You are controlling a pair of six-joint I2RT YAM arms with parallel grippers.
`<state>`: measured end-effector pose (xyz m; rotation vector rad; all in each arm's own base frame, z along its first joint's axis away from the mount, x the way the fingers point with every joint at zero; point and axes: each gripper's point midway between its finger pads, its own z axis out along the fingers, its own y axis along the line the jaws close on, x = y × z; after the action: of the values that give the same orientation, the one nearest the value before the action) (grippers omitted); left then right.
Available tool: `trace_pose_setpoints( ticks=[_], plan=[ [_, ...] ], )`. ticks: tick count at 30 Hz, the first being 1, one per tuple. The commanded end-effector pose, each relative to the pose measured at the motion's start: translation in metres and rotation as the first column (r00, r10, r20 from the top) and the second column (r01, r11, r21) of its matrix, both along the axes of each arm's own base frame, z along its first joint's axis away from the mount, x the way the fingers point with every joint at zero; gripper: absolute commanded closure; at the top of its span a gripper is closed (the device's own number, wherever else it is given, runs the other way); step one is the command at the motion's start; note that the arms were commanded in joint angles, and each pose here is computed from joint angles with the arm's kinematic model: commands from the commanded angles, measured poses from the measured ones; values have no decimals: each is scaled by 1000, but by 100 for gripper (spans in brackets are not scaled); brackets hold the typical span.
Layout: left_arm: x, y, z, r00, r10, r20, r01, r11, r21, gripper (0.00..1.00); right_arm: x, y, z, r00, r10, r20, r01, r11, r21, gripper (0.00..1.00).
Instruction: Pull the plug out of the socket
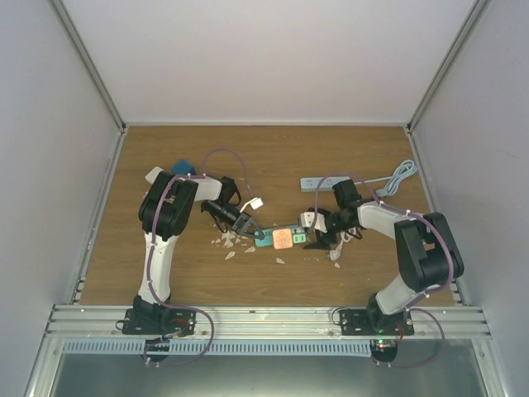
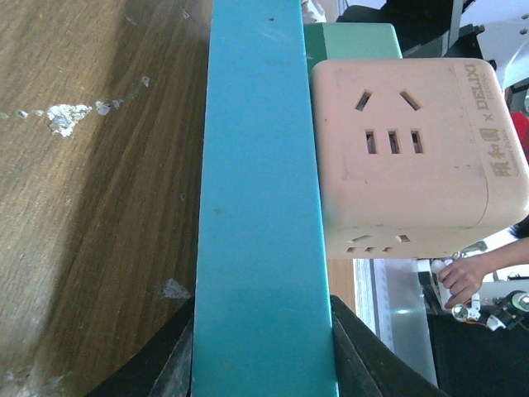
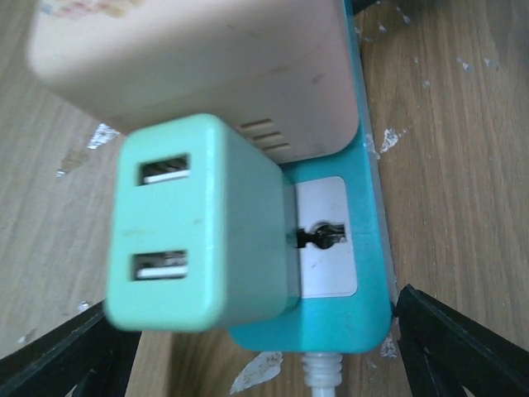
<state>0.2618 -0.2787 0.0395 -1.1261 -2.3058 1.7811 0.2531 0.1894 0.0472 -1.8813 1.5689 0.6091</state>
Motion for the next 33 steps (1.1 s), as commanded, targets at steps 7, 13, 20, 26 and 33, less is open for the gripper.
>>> trace_pose_setpoints(
  ticks=[7, 13, 20, 26, 33],
  plan=[
    [0, 9, -14, 998, 6, -67, -1, 997, 73, 72, 10, 15, -10, 998, -12, -61, 11, 1000, -12, 34],
    [24, 21, 5, 997, 75, 8, -75, 995, 64, 51, 6, 20, -10, 994, 2, -113, -2, 1000, 5, 49],
    [60, 46, 33, 955, 186, 230, -211, 973, 90, 37, 6, 31, -10, 990, 10, -144, -7, 1000, 19, 49],
    [69, 63, 61, 830, 214, 515, -295, 952, 79, 32, 1, 55, -14, 974, 2, -228, 0, 1000, 11, 50],
    [73, 72, 104, 663, 182, 726, -291, 956, 26, 30, 12, 69, -22, 954, -78, -290, 64, 996, -57, 50]
  ],
)
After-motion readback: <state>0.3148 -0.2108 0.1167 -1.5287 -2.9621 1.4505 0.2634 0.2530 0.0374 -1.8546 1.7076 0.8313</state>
